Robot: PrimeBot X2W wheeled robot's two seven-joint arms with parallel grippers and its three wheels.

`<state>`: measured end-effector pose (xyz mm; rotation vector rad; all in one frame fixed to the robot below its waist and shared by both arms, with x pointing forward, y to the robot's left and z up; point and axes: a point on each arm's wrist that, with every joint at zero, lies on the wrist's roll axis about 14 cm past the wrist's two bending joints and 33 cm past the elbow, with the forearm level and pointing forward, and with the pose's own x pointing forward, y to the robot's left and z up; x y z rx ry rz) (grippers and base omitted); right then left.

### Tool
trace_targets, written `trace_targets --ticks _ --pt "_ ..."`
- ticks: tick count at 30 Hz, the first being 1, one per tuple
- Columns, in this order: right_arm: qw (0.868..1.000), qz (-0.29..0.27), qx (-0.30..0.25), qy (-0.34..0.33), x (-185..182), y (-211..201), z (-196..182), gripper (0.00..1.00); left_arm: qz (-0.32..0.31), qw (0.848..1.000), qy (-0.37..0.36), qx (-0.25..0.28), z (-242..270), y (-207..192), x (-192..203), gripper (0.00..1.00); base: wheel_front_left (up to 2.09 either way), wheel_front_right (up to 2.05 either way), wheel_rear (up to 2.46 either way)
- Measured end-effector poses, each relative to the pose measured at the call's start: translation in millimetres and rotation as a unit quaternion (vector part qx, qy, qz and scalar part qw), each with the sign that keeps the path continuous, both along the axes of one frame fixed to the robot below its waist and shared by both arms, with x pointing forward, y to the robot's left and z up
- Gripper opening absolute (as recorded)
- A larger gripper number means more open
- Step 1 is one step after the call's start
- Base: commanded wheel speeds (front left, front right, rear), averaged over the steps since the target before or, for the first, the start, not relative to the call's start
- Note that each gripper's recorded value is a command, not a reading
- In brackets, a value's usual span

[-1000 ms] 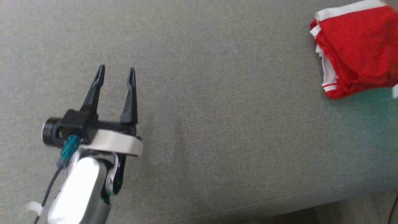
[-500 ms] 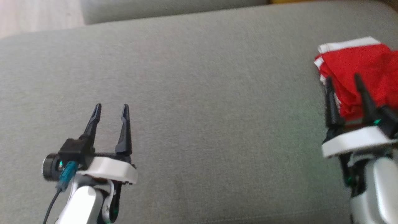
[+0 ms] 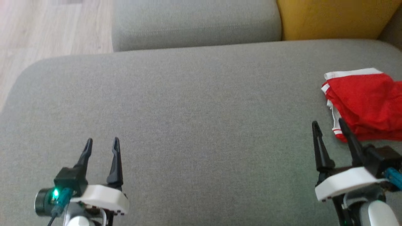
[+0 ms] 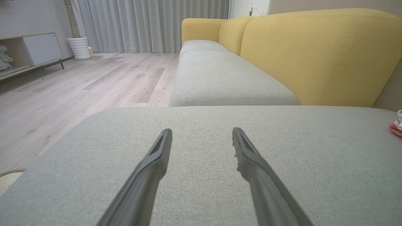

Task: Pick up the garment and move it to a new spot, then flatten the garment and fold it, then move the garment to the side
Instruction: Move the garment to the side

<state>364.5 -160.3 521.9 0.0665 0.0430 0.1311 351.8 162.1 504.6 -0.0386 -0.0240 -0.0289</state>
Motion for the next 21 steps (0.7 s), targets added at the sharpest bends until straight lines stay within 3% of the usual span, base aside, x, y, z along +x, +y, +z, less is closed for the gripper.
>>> trace_targets --ticks 21 --pt "1.0 -0.007 0.002 0.001 -21 -3 3 1.0 -0.008 1.0 0.03 -0.002 -13 -1 -18 1.0 0.0 0.0 0.0"
